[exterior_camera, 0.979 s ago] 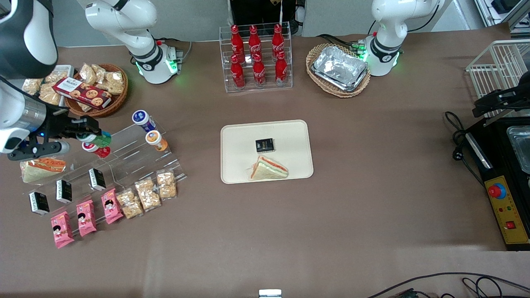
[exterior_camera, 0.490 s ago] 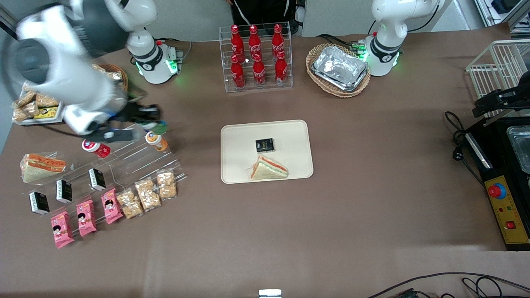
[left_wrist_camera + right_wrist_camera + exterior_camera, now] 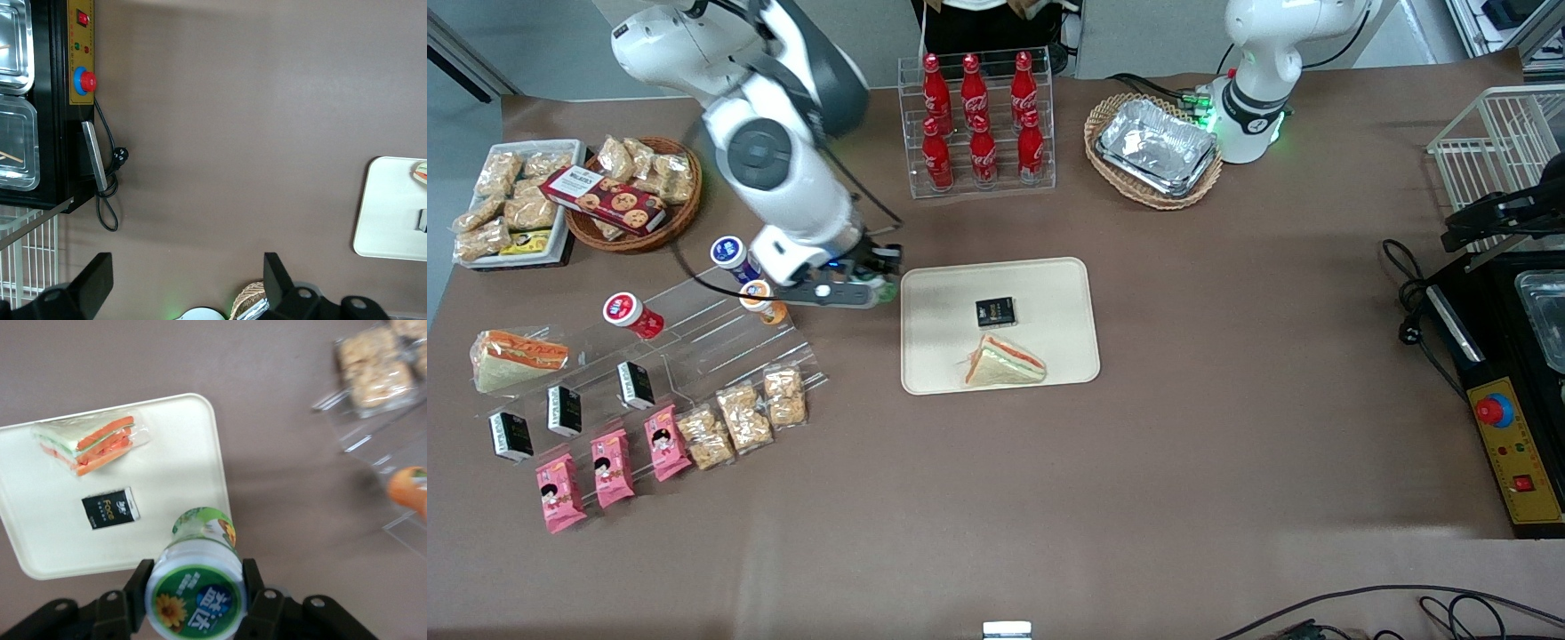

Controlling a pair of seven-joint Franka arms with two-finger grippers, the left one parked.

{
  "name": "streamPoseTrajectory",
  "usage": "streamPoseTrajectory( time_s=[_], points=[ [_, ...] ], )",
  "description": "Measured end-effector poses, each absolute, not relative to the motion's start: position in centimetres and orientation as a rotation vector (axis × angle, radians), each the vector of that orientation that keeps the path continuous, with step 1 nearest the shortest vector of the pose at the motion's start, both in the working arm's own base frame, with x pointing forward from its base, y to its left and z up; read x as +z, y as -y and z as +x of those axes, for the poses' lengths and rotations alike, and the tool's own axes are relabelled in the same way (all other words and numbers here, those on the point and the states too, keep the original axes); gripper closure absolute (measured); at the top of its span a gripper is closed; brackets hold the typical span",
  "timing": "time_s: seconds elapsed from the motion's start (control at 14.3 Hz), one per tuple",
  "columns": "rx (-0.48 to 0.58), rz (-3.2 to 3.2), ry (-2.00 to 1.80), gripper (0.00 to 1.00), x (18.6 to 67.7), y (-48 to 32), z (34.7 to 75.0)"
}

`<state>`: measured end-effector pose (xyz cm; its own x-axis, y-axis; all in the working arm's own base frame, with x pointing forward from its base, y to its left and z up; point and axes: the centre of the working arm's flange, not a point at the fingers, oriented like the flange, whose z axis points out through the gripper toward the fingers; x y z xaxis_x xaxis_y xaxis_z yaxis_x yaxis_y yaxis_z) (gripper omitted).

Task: Place green gum on tray
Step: 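Carry the green gum bottle over to the white tray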

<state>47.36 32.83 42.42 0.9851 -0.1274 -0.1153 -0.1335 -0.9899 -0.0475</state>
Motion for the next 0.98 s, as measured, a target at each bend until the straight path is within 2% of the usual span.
streamPoseTrajectory(
  time_s=[0.49, 0.98],
  points=[
    [0.089, -3.056, -0.265, 0.41, 28.4, -38.8, 42.8],
    [0.074, -3.056, -0.29, 0.41, 23.6, -38.7, 43.4]
  ],
)
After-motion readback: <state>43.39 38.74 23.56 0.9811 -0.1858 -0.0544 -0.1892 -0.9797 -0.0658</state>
